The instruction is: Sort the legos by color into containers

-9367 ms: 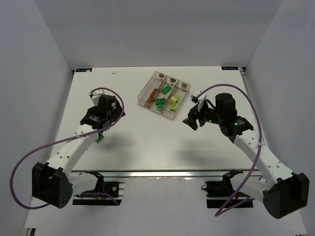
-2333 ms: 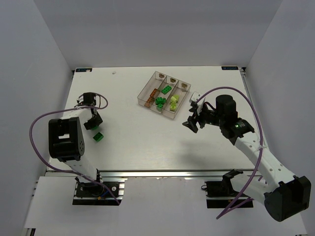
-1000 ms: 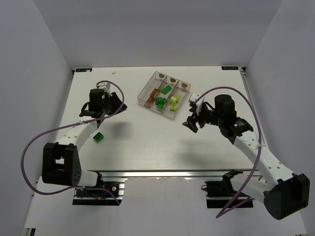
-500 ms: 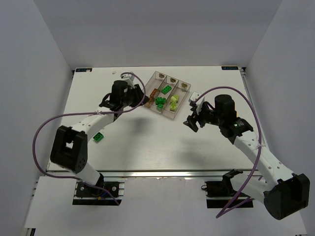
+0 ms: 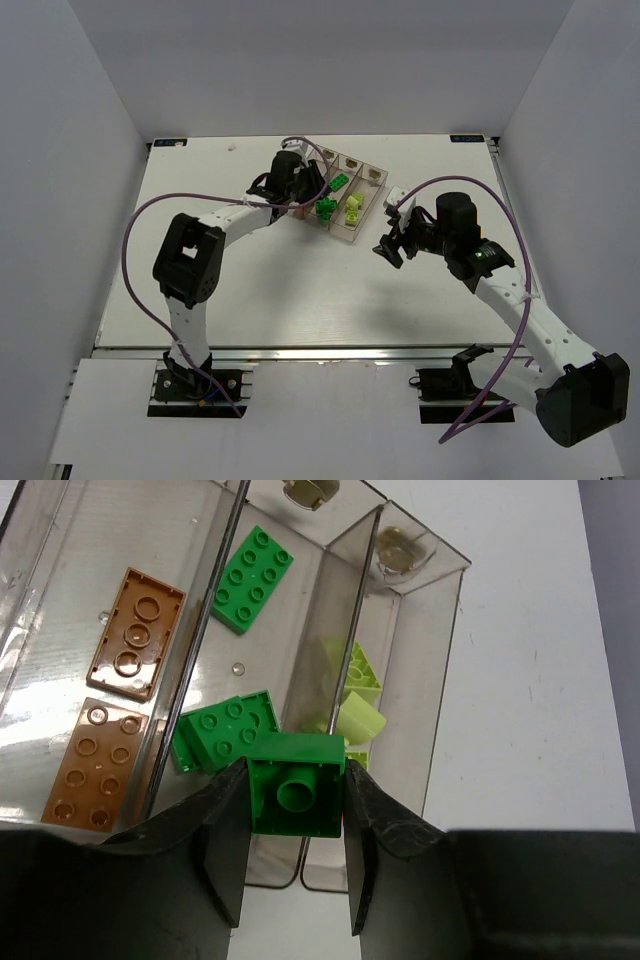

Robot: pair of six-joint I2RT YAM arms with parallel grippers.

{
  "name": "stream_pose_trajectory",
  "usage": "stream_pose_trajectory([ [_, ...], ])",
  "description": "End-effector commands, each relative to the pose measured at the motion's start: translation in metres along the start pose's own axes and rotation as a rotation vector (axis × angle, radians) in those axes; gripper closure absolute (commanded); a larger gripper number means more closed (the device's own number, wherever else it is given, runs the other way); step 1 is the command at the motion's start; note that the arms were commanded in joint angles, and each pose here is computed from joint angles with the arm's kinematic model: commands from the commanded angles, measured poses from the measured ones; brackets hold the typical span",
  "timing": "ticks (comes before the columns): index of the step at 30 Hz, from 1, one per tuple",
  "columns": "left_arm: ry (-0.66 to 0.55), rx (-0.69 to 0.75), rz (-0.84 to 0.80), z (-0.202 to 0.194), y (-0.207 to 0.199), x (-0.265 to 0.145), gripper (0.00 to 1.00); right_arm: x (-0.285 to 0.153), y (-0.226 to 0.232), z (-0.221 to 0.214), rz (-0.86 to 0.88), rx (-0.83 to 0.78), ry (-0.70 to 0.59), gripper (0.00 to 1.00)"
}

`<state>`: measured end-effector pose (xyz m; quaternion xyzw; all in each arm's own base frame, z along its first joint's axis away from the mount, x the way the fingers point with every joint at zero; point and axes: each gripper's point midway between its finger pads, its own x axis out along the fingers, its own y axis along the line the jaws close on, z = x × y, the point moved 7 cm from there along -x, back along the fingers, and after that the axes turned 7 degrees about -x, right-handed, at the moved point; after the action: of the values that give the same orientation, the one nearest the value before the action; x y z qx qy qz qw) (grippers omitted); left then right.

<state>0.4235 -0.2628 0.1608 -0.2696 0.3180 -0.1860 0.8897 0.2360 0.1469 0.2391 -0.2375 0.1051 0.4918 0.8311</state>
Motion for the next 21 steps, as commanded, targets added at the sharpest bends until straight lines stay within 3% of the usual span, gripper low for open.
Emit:
stream_pose_trajectory([
  [1, -0.063, 0.001, -0.006, 0.014, -0.018, 0.006, 0.76, 0.000, 0.003, 0.001, 0.009, -0.008, -0.018, 0.21],
  [9, -0.067, 0.015, 0.064, 0.015, -0.020, 0.026, 0.55, 0.000, 0.004, 0.001, 0.021, -0.009, -0.019, 0.21],
  [20, -0.064, 0.016, 0.087, 0.020, -0.023, 0.024, 0.47, 0.001, 0.004, 0.000, 0.025, -0.008, -0.016, 0.21],
  [21, -0.065, 0.016, 0.078, 0.021, -0.026, 0.021, 0.43, 0.001, 0.004, -0.001, 0.028, -0.009, -0.014, 0.21],
])
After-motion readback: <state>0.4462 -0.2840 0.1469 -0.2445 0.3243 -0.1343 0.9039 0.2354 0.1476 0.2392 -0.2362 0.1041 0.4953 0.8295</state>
